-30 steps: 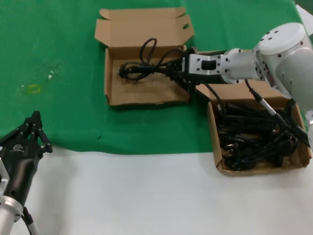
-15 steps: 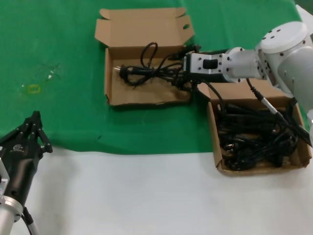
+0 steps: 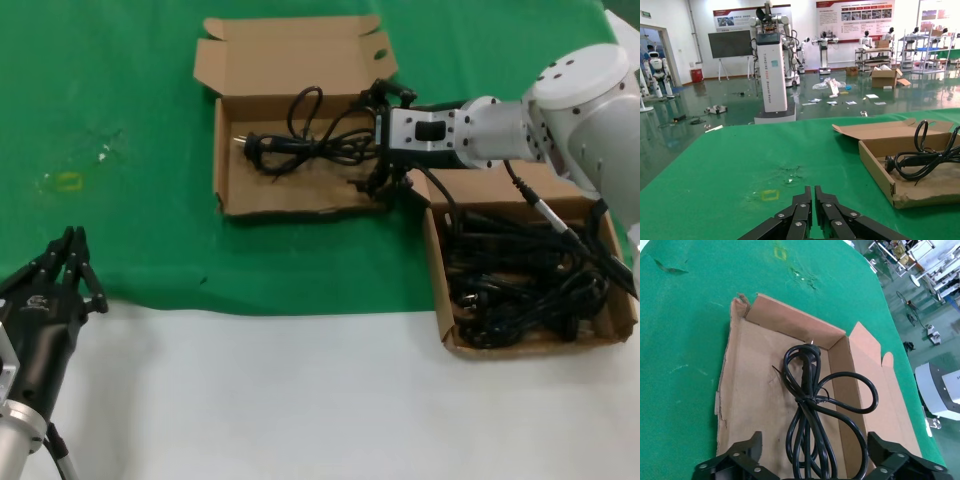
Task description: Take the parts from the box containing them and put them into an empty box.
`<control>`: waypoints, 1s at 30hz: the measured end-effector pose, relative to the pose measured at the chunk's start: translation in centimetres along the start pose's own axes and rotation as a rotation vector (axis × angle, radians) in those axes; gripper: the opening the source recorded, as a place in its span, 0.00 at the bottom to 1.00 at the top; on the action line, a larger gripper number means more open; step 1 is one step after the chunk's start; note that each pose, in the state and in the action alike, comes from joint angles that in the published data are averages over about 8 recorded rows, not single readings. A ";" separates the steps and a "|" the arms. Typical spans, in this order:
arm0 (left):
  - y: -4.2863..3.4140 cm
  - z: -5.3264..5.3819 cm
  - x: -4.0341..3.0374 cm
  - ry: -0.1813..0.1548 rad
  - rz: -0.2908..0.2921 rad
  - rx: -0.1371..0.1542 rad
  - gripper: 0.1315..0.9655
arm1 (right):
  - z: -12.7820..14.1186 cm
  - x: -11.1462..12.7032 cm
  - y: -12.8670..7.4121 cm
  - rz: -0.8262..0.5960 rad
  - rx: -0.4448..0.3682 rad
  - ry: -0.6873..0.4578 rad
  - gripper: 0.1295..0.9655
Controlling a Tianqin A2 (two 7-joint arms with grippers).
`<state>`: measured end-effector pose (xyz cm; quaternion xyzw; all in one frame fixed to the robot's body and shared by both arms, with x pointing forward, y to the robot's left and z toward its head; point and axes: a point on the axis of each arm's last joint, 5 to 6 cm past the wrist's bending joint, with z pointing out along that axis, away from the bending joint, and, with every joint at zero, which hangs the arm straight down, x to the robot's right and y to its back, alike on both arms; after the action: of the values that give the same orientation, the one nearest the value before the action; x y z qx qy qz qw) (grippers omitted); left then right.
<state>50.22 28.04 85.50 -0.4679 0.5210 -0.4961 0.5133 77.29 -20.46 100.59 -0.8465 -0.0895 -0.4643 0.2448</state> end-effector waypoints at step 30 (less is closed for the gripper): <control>0.00 0.0 0.00 0.000 0.000 0.000 0.43 | 1.2 -8.0 1.7 0.320 0.020 0.182 1.00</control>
<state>50.22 28.04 85.50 -0.4679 0.5210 -0.4961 0.5133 74.41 -20.71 92.90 -0.8021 0.0642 -0.4931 0.3309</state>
